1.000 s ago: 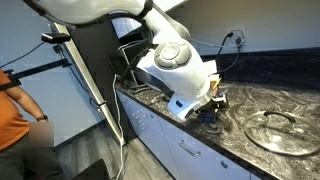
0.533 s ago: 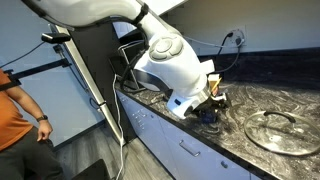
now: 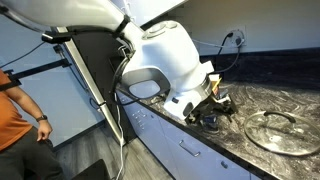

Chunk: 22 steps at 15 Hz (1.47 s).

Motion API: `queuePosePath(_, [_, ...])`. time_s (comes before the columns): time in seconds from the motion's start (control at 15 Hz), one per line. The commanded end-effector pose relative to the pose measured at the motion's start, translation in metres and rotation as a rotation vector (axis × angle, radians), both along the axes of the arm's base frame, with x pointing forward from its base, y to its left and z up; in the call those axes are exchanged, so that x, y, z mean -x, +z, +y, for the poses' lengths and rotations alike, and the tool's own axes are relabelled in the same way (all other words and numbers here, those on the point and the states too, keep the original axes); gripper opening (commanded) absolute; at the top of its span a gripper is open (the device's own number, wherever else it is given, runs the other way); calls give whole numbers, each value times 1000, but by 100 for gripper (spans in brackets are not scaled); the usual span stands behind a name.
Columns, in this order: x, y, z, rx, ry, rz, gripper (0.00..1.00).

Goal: Pour the contents in the box into the pot

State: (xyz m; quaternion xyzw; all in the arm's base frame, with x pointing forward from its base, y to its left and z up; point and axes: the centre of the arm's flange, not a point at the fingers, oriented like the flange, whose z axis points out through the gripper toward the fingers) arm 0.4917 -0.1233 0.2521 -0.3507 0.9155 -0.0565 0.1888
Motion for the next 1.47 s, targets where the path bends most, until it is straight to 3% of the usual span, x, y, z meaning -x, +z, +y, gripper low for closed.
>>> queuePosePath(0.0, [17,62,-6,74,56,62,100])
queuePosePath(0.33, [30,100,-27,198,205,135,100])
queuePosePath(0.6, [37,140,-28,267,341,245,100])
queuePosePath(1.07, [61,223,11,342,508,368,100])
queuePosePath(1.4, [64,226,23,367,531,374,100])
